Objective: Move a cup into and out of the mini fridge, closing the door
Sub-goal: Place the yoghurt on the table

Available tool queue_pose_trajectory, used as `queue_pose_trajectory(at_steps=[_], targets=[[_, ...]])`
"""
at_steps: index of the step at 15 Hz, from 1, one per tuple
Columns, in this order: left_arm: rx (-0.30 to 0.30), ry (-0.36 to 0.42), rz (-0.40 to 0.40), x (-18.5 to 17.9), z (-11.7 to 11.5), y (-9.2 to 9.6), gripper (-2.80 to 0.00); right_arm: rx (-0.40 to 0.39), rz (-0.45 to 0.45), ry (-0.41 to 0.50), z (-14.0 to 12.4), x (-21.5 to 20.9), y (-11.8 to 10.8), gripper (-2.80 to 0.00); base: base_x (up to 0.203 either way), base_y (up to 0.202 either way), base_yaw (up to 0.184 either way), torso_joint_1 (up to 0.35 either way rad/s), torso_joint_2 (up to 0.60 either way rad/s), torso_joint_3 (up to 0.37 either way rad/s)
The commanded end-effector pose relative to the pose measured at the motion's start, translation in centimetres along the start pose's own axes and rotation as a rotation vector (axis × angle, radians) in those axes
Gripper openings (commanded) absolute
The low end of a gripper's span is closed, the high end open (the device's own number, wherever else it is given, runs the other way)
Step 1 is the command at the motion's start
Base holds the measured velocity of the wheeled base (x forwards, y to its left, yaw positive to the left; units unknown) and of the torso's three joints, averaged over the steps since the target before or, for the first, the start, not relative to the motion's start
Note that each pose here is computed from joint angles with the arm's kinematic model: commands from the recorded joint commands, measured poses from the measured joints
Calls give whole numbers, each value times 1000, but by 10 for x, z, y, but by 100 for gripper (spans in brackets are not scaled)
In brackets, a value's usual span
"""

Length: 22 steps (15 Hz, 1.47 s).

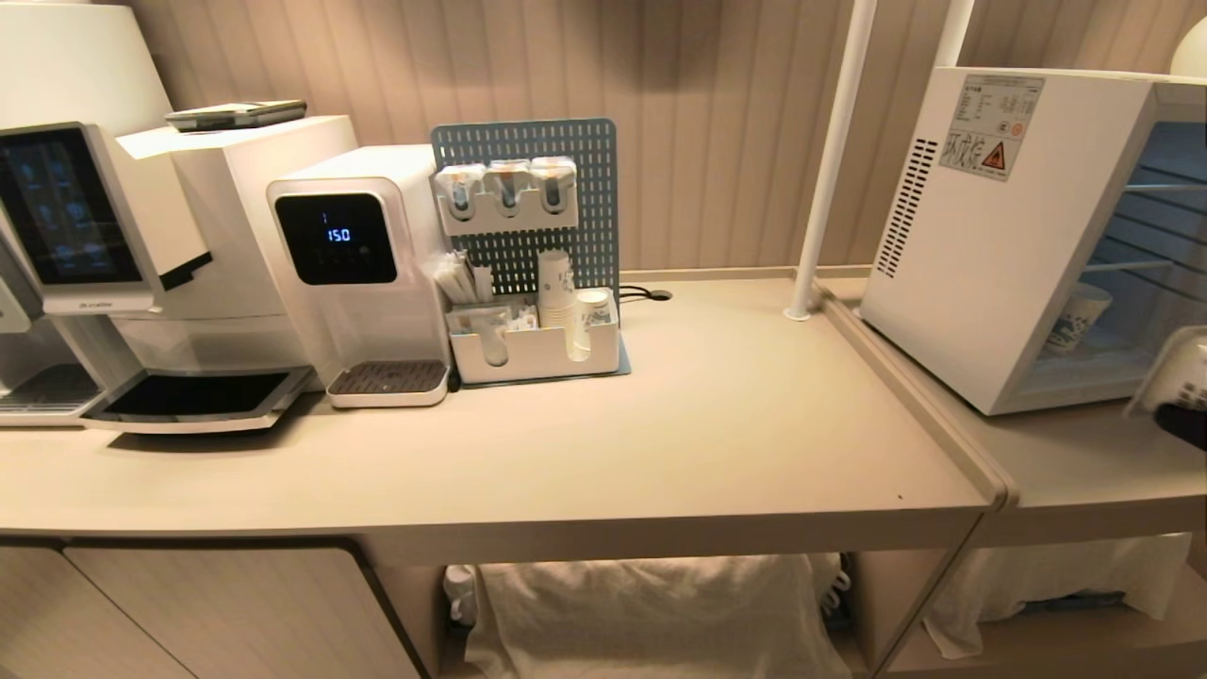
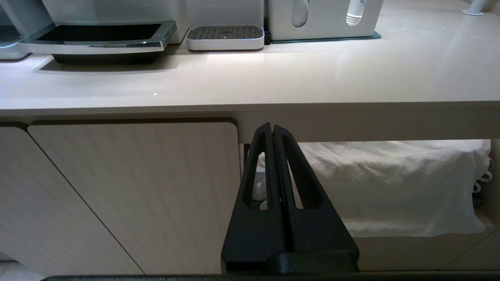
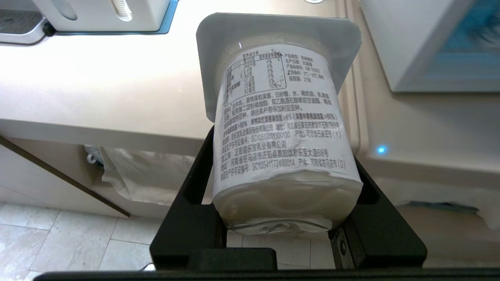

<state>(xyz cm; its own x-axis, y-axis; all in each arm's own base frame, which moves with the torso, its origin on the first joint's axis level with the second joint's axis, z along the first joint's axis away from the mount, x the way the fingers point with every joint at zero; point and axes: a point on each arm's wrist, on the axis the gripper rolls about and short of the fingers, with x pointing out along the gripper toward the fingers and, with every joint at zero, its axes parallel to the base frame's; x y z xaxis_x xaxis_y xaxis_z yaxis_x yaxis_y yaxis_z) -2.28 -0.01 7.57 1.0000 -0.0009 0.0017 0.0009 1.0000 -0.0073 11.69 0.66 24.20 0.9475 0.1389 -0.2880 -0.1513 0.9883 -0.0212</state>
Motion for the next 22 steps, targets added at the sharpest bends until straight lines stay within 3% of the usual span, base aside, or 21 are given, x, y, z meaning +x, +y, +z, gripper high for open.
queue_pose_trajectory(at_steps=[1, 3, 5, 10, 11, 13, 17, 22], targets=[[0, 2, 1, 0, 0, 0, -280, -6, 29, 59, -1, 83, -3, -280, 0, 0, 0, 0, 0, 0], [0, 2, 1, 0, 0, 0, -280, -30, 60, 70, -10, 122, 4, -280, 0, 0, 0, 0, 0, 0], [0, 2, 1, 0, 0, 0, -280, -62, 76, 155, -23, 158, 9, -280, 0, 0, 0, 0, 0, 0], [-2, 2, 1, 0, 0, 0, -280, -152, 45, 244, -37, 244, 12, -280, 0, 0, 0, 0, 0, 0], [-3, 2, 1, 0, 0, 0, -280, -160, 6, 206, -40, 262, 11, -280, 0, 0, 0, 0, 0, 0], [-5, 2, 2, 0, 0, 0, -280, -158, -68, -8, -38, 291, 10, -280, 0, 0, 0, 0, 0, 0], [-5, 2, 1, 0, 0, 0, -280, -106, -343, -333, -63, 330, 6, -280, 0, 0, 0, 0, 0, 0], [-5, 2, 1, 0, 0, 0, -280, -157, -380, -342, -99, 362, 5, -280, 0, 0, 0, 0, 0, 0]])
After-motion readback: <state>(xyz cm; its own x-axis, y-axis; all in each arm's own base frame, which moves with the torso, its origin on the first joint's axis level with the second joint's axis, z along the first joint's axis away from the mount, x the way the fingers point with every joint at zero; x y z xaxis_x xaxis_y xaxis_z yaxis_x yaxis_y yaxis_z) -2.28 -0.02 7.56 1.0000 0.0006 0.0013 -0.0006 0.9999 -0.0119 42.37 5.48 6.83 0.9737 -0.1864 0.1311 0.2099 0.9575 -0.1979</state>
